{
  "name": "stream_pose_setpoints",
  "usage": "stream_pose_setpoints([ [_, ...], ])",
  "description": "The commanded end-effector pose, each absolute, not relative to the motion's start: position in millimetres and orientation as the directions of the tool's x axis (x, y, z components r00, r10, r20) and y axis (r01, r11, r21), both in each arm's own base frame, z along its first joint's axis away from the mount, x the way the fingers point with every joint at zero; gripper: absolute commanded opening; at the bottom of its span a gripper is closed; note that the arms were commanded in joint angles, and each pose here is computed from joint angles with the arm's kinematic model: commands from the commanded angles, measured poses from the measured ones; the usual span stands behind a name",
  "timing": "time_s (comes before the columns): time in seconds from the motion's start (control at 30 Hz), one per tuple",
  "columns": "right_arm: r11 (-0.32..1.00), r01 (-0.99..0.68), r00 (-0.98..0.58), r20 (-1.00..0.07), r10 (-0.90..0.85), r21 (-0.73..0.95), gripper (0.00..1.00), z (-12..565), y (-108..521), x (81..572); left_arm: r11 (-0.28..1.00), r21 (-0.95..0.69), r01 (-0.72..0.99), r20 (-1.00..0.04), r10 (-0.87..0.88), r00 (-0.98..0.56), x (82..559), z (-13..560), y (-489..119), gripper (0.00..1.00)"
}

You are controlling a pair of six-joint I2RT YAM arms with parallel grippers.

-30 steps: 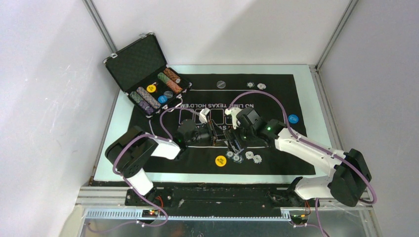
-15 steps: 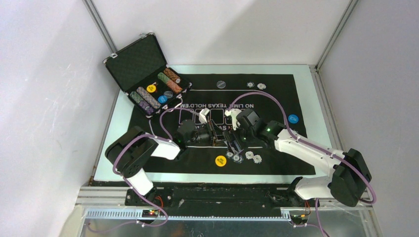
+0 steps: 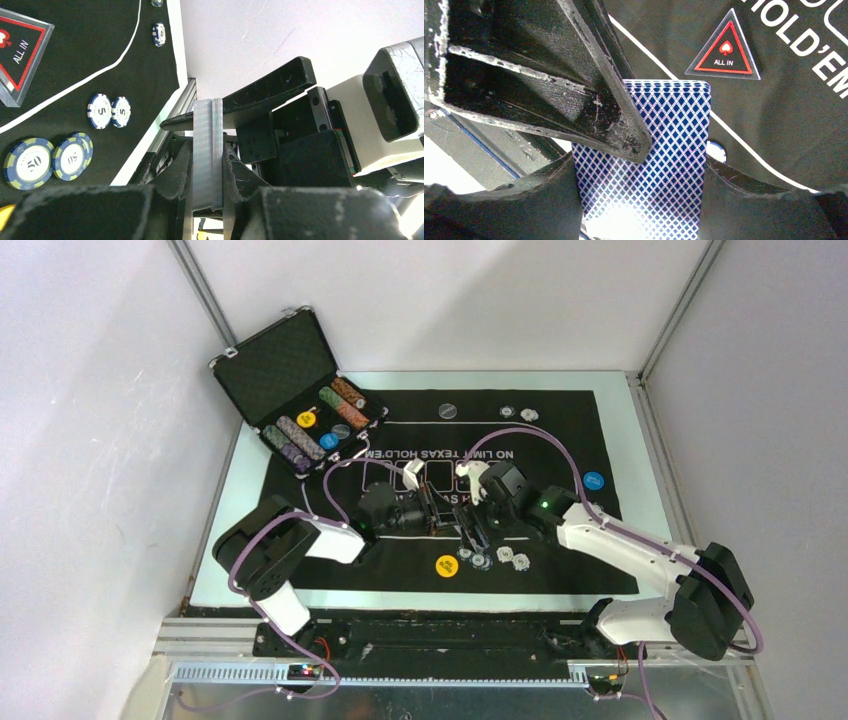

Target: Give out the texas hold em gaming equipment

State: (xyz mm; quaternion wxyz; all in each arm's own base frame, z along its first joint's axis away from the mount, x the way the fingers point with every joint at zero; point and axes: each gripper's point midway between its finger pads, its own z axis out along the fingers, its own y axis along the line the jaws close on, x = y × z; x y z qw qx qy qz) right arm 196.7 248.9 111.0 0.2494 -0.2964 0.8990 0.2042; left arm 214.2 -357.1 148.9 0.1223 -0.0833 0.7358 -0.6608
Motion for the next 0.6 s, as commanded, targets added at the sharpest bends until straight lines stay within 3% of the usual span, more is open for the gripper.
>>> stream_pose_setpoints([
  [0.0,0.742,-0.635,-0.669,-0.634,-0.388,0.216,0.35,129.3,250.7,204.9,0.072,-0.993,0.098,-0.115,-0.279,-0.953,211.5,169.4,-357.8,0.0],
  [0.1,0.741,-0.637,-0.664,-0.64,-0.387,0.214,0.28,132.3,249.5,204.0,0.087,-0.991,0.099,-0.12,-0.275,-0.954,210.9,166.4,-358.2,0.01],
  [0.2,0.737,-0.642,-0.663,-0.636,-0.395,0.211,0.22,132.0,248.1,202.7,0.089,-0.99,0.108,-0.128,-0.268,-0.955,210.1,166.5,-357.8,0.09],
  [0.57,0.723,-0.664,-0.663,-0.598,-0.45,0.192,0.04,125.2,247.0,199.7,0.059,-0.986,0.153,-0.162,-0.208,-0.965,200.6,171.3,-360.6,0.55],
])
